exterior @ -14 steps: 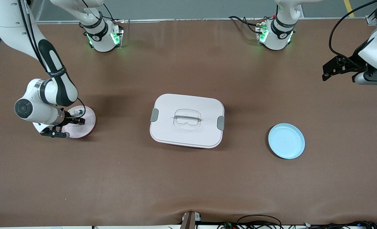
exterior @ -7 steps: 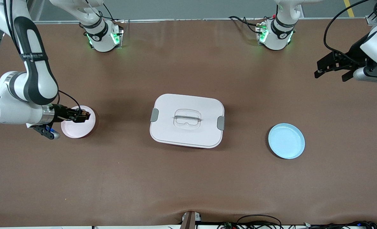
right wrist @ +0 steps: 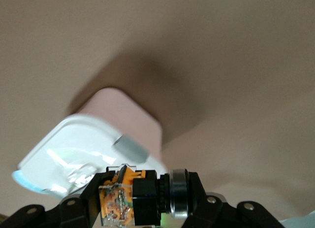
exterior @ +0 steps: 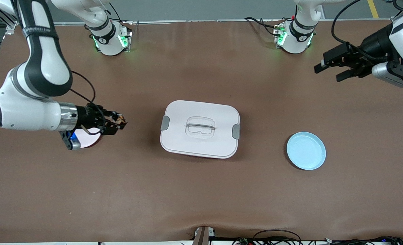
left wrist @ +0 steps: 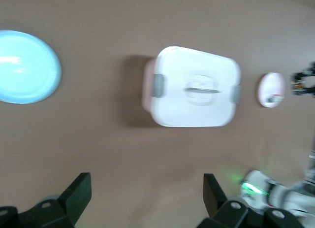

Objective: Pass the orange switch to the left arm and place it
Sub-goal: 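Lift the switch over the box while the left gripper reaches toward it, then grasp the switch with the left gripper above the white box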

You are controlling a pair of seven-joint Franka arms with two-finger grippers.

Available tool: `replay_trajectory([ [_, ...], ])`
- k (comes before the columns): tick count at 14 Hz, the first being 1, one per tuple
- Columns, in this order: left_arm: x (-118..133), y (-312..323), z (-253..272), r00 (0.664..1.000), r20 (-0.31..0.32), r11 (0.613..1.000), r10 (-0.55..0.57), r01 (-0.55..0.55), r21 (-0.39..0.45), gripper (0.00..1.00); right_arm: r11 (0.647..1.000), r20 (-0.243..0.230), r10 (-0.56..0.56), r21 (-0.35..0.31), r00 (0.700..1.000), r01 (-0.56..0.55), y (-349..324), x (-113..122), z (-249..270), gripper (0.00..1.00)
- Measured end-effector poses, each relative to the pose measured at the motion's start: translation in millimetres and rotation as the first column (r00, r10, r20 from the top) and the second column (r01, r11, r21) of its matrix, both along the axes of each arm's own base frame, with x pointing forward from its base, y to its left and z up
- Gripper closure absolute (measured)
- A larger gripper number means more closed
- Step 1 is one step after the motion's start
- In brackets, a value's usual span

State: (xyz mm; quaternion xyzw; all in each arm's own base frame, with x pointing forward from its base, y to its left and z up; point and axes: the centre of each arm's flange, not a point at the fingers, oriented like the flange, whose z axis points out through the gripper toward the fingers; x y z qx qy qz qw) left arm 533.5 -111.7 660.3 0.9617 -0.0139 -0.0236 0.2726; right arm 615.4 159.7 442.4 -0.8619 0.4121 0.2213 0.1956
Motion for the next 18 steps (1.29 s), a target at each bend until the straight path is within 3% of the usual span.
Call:
replay_trajectory([
  [2, 7, -20, -7, 1.0, -0.029, 0.996, 0.005, -0.008, -0.094, 0.0, 0.997, -0.021, -0.072, 0.015, 0.997, 0.073, 52, 0, 28, 0.28],
  [7, 25, -119, -31, 0.998, -0.019, 0.978, 0.053, -0.056, -0.201, 0.0, 0.969, -0.079, -0.245, 0.001, 0.966, 0.246, 154, 6, 48, 0.28],
  [10, 34, -174, -57, 0.997, -0.009, 0.963, 0.075, -0.074, -0.261, 0.0, 0.947, -0.087, -0.32, 0.014, 0.944, 0.322, 206, -2, 55, 0.28],
  [15, 47, -237, -120, 0.994, -0.003, 0.952, 0.11, -0.106, -0.287, 0.0, 0.907, -0.105, -0.399, 0.103, 0.911, 0.409, 254, -17, 78, 0.28],
  [18, 57, -246, -143, 0.99, 0.004, 0.947, 0.144, -0.137, -0.29, 0.0, 0.893, -0.12, -0.423, 0.109, 0.898, 0.436, 268, -22, 85, 0.28],
])
